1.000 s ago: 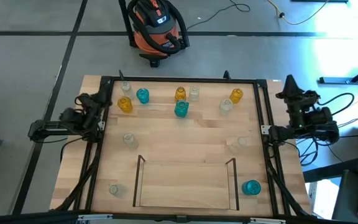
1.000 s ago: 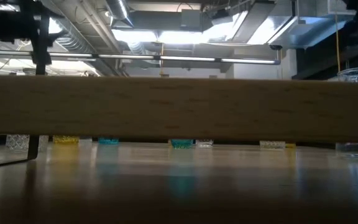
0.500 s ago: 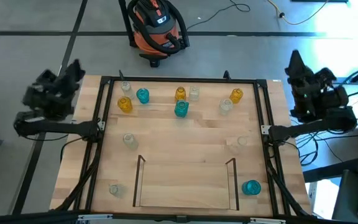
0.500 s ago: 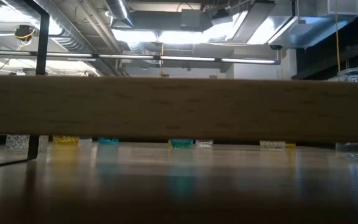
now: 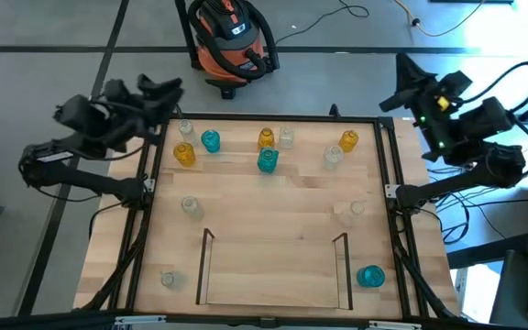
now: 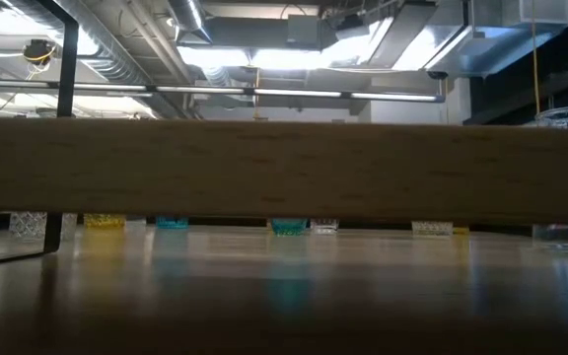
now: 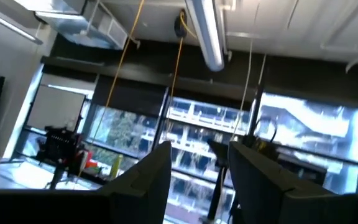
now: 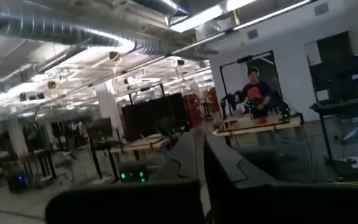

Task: Sort vases onto shelf
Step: Put the yellow vase on the shelf

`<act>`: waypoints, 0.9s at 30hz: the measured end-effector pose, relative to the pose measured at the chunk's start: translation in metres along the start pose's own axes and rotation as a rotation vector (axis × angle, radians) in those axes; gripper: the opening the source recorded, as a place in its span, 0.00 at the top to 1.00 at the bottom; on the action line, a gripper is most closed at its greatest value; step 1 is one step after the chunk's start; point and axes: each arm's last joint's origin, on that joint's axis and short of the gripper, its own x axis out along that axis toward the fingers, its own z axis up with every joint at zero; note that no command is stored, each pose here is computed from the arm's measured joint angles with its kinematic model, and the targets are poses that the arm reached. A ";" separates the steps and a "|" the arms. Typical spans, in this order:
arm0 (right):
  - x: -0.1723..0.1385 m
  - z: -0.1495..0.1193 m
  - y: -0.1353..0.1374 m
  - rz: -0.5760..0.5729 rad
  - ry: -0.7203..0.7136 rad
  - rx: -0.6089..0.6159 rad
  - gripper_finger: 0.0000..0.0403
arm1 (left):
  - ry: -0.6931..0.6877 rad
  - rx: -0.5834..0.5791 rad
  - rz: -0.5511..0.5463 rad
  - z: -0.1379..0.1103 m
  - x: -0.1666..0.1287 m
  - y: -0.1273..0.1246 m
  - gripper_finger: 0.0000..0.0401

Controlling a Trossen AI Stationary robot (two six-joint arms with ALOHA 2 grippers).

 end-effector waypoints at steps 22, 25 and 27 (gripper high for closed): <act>0.008 -0.026 0.029 0.143 0.029 -0.067 1.00 | 0.084 0.136 0.138 -0.017 0.009 0.003 0.62; 0.010 -0.031 0.035 0.182 0.031 -0.053 1.00 | 0.082 0.118 0.146 -0.017 0.009 0.003 0.62; 0.010 -0.033 0.037 0.195 0.045 -0.061 0.97 | 0.089 0.091 0.184 -0.018 0.009 0.004 0.62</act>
